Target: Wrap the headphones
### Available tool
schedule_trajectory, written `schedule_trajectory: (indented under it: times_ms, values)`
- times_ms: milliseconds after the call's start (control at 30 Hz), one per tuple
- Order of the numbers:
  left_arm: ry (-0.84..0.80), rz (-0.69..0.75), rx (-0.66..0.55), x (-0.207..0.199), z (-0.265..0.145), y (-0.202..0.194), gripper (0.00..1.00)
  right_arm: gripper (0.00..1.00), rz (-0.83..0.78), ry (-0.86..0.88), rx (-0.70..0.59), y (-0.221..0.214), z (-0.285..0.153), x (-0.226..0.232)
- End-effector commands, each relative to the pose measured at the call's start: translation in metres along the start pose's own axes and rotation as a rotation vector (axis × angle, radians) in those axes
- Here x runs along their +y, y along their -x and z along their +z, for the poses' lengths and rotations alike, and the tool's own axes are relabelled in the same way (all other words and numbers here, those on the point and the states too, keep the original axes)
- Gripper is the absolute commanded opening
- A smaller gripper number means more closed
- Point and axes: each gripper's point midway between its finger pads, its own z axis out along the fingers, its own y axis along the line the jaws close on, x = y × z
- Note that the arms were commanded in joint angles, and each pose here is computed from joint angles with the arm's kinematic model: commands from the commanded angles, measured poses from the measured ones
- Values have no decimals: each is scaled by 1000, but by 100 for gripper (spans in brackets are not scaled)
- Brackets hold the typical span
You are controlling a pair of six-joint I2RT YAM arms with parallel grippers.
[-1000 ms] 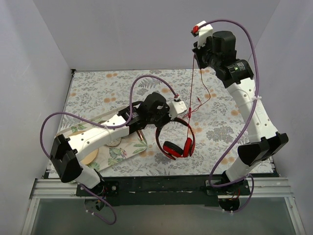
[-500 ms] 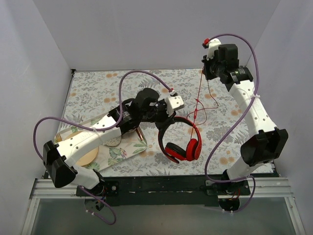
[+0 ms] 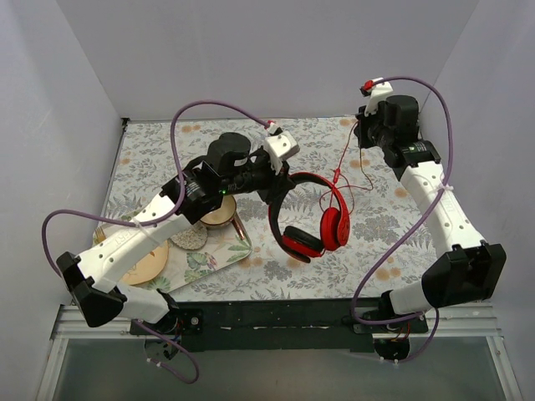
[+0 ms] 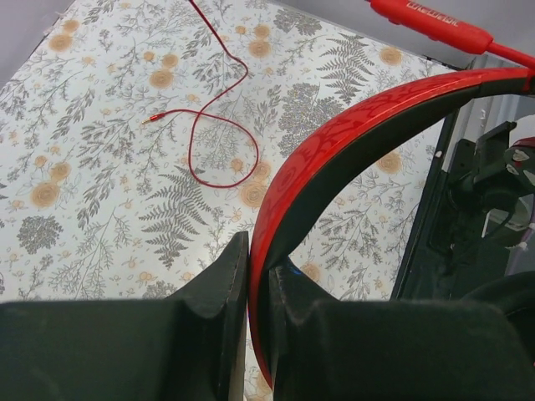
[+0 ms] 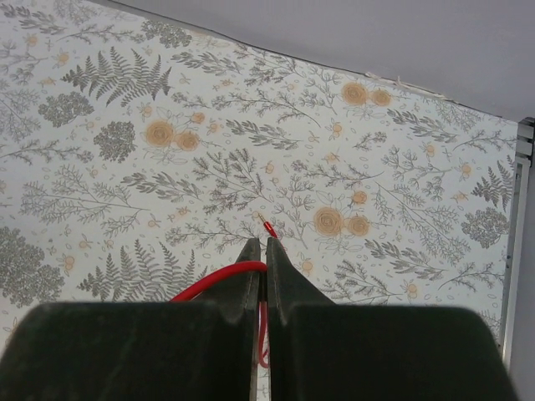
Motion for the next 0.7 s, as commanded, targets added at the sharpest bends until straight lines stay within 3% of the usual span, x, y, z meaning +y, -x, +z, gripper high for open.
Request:
schedule_trajectory:
  times_ms: [0,233,400,433,500,667]
  values:
    - [-7,-26,-121,-5,-27,42,0,1,23,5,-94,21,-3,-3]
    - [-126,-122,-183,-28,-40,77,0,1,82,199,-69,1,26,32]
    - [-110,-264,-241,-14,-45,114,0,1,64,489,-80,-21,35,110]
    - [-82,-285,-266,0,-46,125,0,5,48,526,-147,-12,36,122]
    - [-32,-346,-291,17,-49,135,0,9,75,624,-144,-28,32,154]
    - [114,-420,-355,62,-60,152,0,31,102,725,-266,-28,31,196]
